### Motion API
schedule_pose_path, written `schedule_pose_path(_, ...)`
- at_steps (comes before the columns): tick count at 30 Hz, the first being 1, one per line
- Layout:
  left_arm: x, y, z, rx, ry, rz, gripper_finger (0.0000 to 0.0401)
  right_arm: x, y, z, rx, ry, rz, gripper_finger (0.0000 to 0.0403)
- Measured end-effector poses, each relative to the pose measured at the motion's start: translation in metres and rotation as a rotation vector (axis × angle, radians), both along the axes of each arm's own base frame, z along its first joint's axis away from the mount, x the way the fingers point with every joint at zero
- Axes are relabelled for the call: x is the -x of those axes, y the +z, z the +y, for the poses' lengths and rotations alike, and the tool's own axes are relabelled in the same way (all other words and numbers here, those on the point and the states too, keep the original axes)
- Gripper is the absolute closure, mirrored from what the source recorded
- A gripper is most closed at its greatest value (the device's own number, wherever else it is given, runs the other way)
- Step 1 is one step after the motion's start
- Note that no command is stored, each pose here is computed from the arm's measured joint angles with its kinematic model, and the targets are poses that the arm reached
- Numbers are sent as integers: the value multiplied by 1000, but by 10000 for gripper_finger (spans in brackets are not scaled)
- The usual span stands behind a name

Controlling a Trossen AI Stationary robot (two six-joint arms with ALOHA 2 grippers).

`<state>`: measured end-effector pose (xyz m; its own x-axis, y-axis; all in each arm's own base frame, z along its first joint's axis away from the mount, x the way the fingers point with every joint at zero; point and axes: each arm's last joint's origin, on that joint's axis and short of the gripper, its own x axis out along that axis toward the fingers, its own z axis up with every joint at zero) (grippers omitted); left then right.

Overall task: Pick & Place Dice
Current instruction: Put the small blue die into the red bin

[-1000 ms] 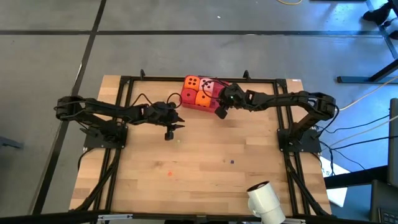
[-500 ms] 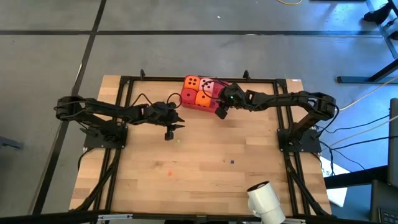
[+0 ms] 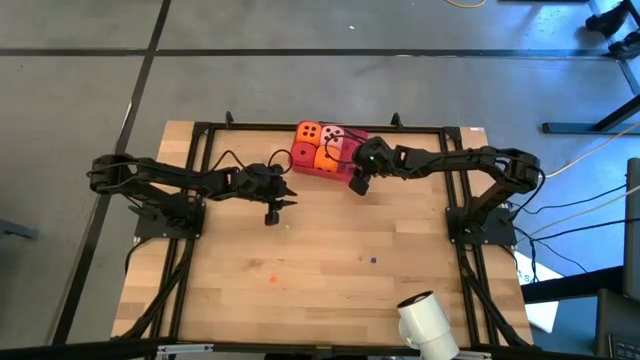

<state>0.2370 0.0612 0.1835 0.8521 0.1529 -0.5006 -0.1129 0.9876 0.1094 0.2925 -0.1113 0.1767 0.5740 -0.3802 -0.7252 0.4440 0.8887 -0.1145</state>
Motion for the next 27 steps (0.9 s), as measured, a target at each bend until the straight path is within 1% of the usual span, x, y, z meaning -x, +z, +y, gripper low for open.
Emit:
schedule_pose_path(5, 0, 0, 0, 0, 0, 0, 292, 0, 0, -1, 15, -36, -2, 250)
schedule_pose_path(9, 0, 0, 0, 0, 0, 0, 292, -3, 1, 6, -34, 39, -27, 250)
schedule_pose_path(12, 0, 0, 0, -1, 0, 0, 292, -5, 5, 16, -42, 70, -43, 250)
schedule_pose_path(16, 0, 0, 0, -1, 0, 0, 292, -9, 16, 31, -62, 92, -51, 250)
schedule_pose_path(18, 0, 0, 0, -1, 0, 0, 292, -13, 25, 41, -65, 125, -62, 250)
schedule_pose_path(20, 0, 0, 0, -1, 0, 0, 292, -17, 31, 52, -104, 198, -84, 250)
schedule_pose_path(23, 0, 0, 0, -1, 0, 0, 292, -21, 32, 74, -222, 365, -101, 250)
schedule_pose_path(25, 0, 0, 0, 0, 0, 0, 292, -20, 31, 90, -285, 456, -86, 250)
schedule_pose_path(27, 0, 0, 0, 0, 0, 0, 292, -18, 27, 107, -323, 516, -35, 250)
